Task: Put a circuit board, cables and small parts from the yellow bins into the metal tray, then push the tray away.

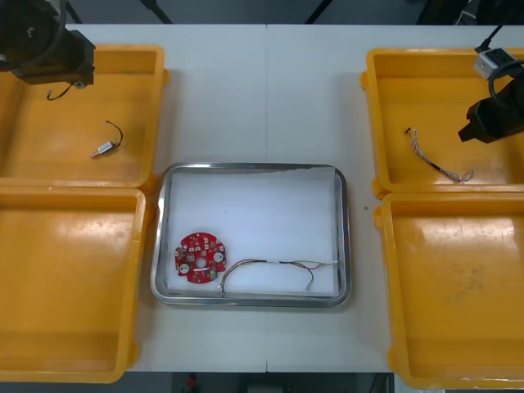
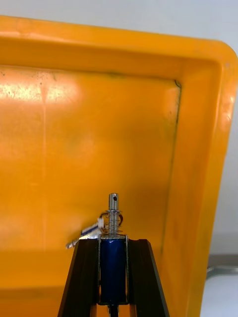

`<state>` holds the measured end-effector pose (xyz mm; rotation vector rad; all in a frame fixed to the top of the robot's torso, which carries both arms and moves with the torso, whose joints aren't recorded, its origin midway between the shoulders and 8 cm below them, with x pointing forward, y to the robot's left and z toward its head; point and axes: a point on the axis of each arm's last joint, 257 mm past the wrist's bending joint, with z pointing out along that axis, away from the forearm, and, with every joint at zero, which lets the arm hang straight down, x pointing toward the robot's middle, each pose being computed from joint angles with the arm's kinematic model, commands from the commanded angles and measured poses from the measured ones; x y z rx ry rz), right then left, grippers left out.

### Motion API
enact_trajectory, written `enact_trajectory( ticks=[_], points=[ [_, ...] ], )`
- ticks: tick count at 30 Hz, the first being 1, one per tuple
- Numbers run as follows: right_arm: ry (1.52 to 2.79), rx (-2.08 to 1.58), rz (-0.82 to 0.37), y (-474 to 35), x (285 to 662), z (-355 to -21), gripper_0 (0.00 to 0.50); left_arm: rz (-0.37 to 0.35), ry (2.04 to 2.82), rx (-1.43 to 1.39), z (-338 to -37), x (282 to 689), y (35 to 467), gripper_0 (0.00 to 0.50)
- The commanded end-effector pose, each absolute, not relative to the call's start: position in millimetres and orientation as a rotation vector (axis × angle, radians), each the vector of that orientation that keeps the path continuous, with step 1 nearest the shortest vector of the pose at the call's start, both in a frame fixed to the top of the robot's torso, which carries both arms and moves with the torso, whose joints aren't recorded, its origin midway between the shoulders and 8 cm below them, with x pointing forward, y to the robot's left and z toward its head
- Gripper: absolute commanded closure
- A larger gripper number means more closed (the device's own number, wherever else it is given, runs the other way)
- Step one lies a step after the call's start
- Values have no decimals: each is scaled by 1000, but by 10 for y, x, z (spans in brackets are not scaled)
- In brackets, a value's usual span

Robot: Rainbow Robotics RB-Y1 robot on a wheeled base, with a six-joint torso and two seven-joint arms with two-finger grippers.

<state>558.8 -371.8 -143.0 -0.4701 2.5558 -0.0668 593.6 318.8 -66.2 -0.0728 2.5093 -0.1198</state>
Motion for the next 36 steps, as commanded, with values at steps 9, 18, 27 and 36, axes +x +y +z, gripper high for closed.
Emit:
enact_trajectory(
  ticks=[9,18,27,36],
  points=[
    [2480,-731,-156,-3525,5811,-1736,0,-146,2475,-230,-122,5414,2971,500],
    [2496,-770,-164,-3464,5798,-1994,0,-195,2486,-348,-318,5095,2685,500],
    [2518,-786,-156,-3429,5762,-2120,0,-200,2519,-371,-625,4822,2306,500],
    [2529,-810,-152,-3378,5726,-2205,0,-160,2488,-393,-974,4709,1948,500]
  ],
)
